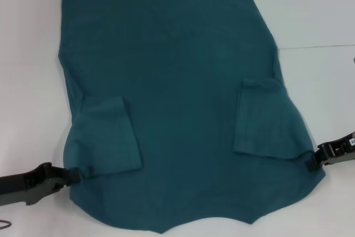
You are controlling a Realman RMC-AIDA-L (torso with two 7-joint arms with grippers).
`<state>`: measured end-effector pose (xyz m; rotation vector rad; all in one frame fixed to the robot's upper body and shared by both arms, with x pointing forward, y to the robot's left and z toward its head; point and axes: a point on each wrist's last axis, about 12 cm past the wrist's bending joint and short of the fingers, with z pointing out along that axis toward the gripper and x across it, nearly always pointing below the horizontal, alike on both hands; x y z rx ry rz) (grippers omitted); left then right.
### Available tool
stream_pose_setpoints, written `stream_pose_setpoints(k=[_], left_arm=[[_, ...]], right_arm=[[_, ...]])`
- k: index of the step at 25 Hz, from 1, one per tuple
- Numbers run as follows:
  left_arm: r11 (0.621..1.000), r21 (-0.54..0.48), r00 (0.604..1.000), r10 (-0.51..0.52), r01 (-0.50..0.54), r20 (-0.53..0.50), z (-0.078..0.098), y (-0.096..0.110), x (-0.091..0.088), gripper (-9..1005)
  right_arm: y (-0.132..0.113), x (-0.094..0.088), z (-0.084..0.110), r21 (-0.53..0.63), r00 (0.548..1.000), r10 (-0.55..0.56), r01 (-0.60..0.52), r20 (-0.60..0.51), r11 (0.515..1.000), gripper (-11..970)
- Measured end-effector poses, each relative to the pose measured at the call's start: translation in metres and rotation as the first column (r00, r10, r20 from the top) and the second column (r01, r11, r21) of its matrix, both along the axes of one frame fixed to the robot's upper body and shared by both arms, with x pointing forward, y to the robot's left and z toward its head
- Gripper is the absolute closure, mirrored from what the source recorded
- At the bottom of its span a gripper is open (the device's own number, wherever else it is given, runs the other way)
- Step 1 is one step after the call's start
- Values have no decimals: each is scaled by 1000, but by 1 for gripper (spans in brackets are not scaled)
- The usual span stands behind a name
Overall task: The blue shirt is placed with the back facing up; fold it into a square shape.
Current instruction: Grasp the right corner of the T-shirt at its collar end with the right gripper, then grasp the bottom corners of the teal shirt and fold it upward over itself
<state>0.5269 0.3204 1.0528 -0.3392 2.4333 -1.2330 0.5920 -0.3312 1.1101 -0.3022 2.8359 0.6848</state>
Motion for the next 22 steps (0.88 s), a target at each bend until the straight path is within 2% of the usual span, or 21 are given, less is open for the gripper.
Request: stream_pose_setpoints(k=[5,10,22], left_arm=[[999,1,998,-54,54,13,7,2,-2,976],[996,23,996,-86,86,-10,9,6,-7,976],[981,14,979,-190,192,-66,14,16,-34,976]], right_arm=[[-6,-4,5,2,1000,2,-2,-1,1000,927],[-15,-12,12,12,1000,2,-1,-9,1000,925],[-24,-39,8,72,993,64,-56,-103,996,921]])
